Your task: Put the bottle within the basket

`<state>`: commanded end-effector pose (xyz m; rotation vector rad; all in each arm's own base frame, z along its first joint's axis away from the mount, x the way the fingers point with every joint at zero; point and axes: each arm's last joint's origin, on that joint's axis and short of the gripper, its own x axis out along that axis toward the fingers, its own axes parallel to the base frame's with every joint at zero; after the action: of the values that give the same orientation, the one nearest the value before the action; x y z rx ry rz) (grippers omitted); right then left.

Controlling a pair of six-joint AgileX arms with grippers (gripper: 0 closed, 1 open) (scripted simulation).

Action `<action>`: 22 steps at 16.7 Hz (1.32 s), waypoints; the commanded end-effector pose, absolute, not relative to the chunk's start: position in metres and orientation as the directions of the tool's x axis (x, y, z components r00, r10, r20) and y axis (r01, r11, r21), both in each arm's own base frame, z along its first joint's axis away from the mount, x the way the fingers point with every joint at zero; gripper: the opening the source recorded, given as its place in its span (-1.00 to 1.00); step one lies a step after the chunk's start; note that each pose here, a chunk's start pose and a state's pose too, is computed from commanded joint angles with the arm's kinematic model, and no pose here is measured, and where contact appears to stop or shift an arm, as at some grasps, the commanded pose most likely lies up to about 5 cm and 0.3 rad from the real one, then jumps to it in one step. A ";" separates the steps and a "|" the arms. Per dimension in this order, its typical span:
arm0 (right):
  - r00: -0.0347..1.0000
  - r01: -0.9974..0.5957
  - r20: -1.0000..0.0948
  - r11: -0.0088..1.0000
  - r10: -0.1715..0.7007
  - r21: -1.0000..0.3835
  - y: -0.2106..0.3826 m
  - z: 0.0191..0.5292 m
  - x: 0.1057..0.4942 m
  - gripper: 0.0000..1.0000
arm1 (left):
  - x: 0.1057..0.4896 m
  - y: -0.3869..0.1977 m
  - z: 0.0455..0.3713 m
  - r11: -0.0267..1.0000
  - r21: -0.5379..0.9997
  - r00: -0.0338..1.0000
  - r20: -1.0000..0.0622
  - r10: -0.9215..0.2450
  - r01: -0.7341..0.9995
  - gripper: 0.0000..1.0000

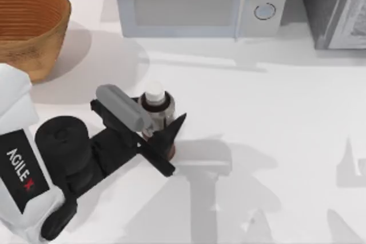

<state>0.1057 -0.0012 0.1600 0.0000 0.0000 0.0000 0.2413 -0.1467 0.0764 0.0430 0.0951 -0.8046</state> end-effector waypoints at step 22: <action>1.000 0.000 0.000 1.000 0.000 0.000 -0.001 0.160 0.106 1.00 | 0.367 -0.074 0.241 0.912 0.069 0.911 0.051 -0.408 0.405 -1.00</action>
<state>0.1057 -0.0012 0.1600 0.0000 0.0000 0.0000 0.3668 -0.0740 0.2414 0.0573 -0.0652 -0.4192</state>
